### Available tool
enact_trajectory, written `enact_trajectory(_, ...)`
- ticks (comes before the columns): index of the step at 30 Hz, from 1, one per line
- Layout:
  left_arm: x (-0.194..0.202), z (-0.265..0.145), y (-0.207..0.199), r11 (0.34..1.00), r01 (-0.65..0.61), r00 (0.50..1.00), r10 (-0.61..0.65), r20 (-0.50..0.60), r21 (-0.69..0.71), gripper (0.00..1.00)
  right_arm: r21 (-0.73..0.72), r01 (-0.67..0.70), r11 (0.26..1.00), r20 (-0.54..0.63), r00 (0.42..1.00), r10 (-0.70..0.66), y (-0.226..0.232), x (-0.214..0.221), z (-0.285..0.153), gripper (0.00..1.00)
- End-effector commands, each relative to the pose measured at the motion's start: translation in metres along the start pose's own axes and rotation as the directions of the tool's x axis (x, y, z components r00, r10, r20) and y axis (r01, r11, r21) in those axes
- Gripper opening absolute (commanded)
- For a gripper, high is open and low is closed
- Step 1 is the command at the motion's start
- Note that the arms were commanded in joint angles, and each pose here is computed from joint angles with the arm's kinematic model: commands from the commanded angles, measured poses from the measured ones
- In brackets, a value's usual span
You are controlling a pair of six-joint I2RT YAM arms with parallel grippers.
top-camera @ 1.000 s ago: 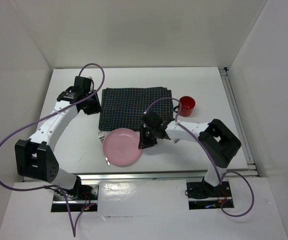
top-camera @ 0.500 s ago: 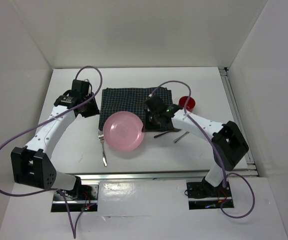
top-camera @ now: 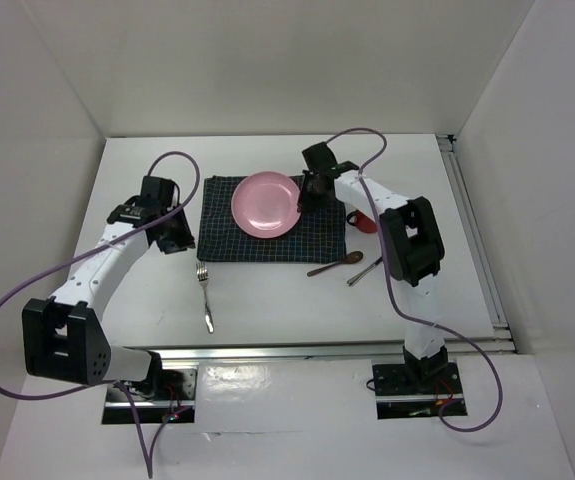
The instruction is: Set the dinner table for one person
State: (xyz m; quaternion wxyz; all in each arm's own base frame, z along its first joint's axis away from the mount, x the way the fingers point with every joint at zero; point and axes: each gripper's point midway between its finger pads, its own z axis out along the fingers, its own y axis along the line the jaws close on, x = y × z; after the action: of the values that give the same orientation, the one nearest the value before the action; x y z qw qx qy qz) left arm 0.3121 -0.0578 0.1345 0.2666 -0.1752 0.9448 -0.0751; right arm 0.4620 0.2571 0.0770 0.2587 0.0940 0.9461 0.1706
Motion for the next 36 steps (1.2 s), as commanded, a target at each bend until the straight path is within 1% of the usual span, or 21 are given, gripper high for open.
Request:
enact_trajectory(1, 0.005, -0.006, -0.007, 0.998, 0.023, 1.000, -0.022, -0.006, 0.055, 0.39, 0.011, -0.002, 1.000, -0.022, 1.000, 0.002, -0.001, -0.001, -0.001, 0.00)
enact_trajectory(3, 0.014, -0.003, -0.002, 0.999, 0.023, 0.999, -0.022, -0.024, 0.046, 0.39, 0.040, -0.019, 0.999, -0.049, 0.999, 0.021, -0.015, 0.011, 0.006, 0.00)
enact_trajectory(4, 0.013, -0.003, -0.006, 0.998, 0.037, 0.999, -0.036, -0.021, 0.060, 0.41, 0.047, -0.049, 0.998, -0.045, 0.998, 0.051, -0.021, 0.010, 0.009, 0.00)
enact_trajectory(5, 0.022, 0.001, -0.001, 0.998, 0.038, 0.998, -0.036, -0.043, 0.047, 0.41, 0.037, -0.058, 0.998, -0.040, 0.997, 0.060, -0.023, 0.007, 0.007, 0.00)
enact_trajectory(7, 0.028, 0.002, -0.004, 0.997, 0.052, 0.997, -0.049, -0.053, 0.060, 0.51, 0.022, -0.069, 0.997, -0.062, 0.996, 0.070, -0.024, 0.016, 0.008, 0.23)
enact_trajectory(9, 0.042, 0.006, -0.005, 0.997, 0.052, 0.996, -0.047, -0.074, 0.061, 0.57, -0.010, -0.059, 0.998, -0.041, 0.997, 0.058, -0.017, 0.009, 0.000, 0.53)
enact_trajectory(10, 0.043, 0.008, -0.005, 0.996, 0.068, 0.995, -0.064, -0.075, 0.059, 0.62, -0.010, -0.059, 0.998, -0.040, 0.997, 0.058, -0.017, 0.009, 0.000, 0.71)
enact_trajectory(12, 0.057, 0.013, -0.007, 0.996, 0.076, 0.993, -0.071, -0.099, 0.049, 0.62, -0.039, -0.044, 0.998, -0.006, 0.999, 0.044, -0.007, -0.004, -0.016, 0.78)
enact_trajectory(13, 0.058, 0.015, -0.005, 0.996, 0.086, 0.992, -0.081, -0.096, 0.039, 0.62, -0.046, -0.034, 0.998, 0.004, 0.999, 0.034, -0.005, -0.007, -0.021, 0.79)
enact_trajectory(14, 0.065, 0.016, -0.006, 0.995, 0.094, 0.990, -0.089, -0.110, 0.037, 0.57, -0.059, -0.032, 0.998, 0.021, 0.999, 0.033, 0.000, -0.012, -0.033, 0.79)
enact_trajectory(17, 0.080, 0.027, -0.004, 0.993, 0.116, 0.986, -0.112, -0.126, 0.030, 0.51, -0.077, -0.029, 0.997, 0.058, 0.998, 0.033, 0.004, -0.020, -0.053, 0.80)
enact_trajectory(18, 0.085, 0.029, -0.004, 0.991, 0.128, 0.983, -0.123, -0.134, 0.027, 0.46, -0.089, -0.017, 0.996, 0.091, 0.996, 0.025, 0.008, -0.027, -0.069, 0.80)
enact_trajectory(19, 0.094, 0.036, 0.001, 0.990, 0.142, 0.979, -0.139, -0.152, 0.009, 0.45, -0.084, -0.017, 0.996, 0.084, 0.996, 0.024, 0.003, -0.021, -0.073, 0.80)
enact_trajectory(21, 0.104, 0.040, 0.003, 0.988, 0.157, 0.974, -0.155, -0.164, 0.001, 0.45, -0.103, -0.013, 0.995, 0.124, 0.992, 0.026, 0.006, -0.026, -0.093, 0.80)
enact_trajectory(23, 0.116, 0.047, 0.007, 0.986, 0.166, 0.969, -0.164, -0.187, -0.007, 0.45, -0.099, -0.020, 0.995, 0.128, 0.991, 0.033, -0.002, -0.022, -0.099, 0.80)
enact_trajectory(26, 0.119, 0.054, 0.010, 0.986, 0.166, 0.970, -0.167, -0.176, -0.020, 0.45, -0.112, -0.017, 0.994, 0.145, 0.989, 0.034, -0.002, -0.021, -0.114, 0.80)
enact_trajectory(29, 0.126, 0.064, 0.013, 0.984, 0.172, 0.964, -0.176, -0.197, -0.041, 0.45, -0.119, -0.015, 0.993, 0.170, 0.985, 0.035, -0.001, -0.024, -0.125, 0.80)
enact_trajectory(31, 0.132, 0.070, 0.017, 0.984, 0.167, 0.959, -0.178, -0.221, -0.065, 0.40, -0.114, -0.016, 0.993, 0.178, 0.983, 0.036, -0.003, -0.024, -0.128, 0.80)
enact_trajectory(33, 0.135, 0.073, 0.020, 0.981, 0.171, 0.956, -0.187, -0.227, -0.091, 0.30, -0.107, -0.017, 0.994, 0.183, 0.982, 0.037, -0.004, -0.025, -0.132, 0.80)
enact_trajectory(34, 0.134, 0.074, 0.023, 0.981, 0.169, 0.958, -0.187, -0.218, -0.100, 0.18, -0.113, -0.016, 0.993, 0.191, 0.981, 0.038, -0.003, -0.026, -0.136, 0.80)
enact_trajectory(36, 0.133, 0.071, 0.023, 0.983, 0.147, 0.957, -0.170, -0.237, -0.113, 0.01, -0.111, -0.006, 0.994, 0.193, 0.981, 0.027, -0.004, -0.026, -0.139, 0.80)
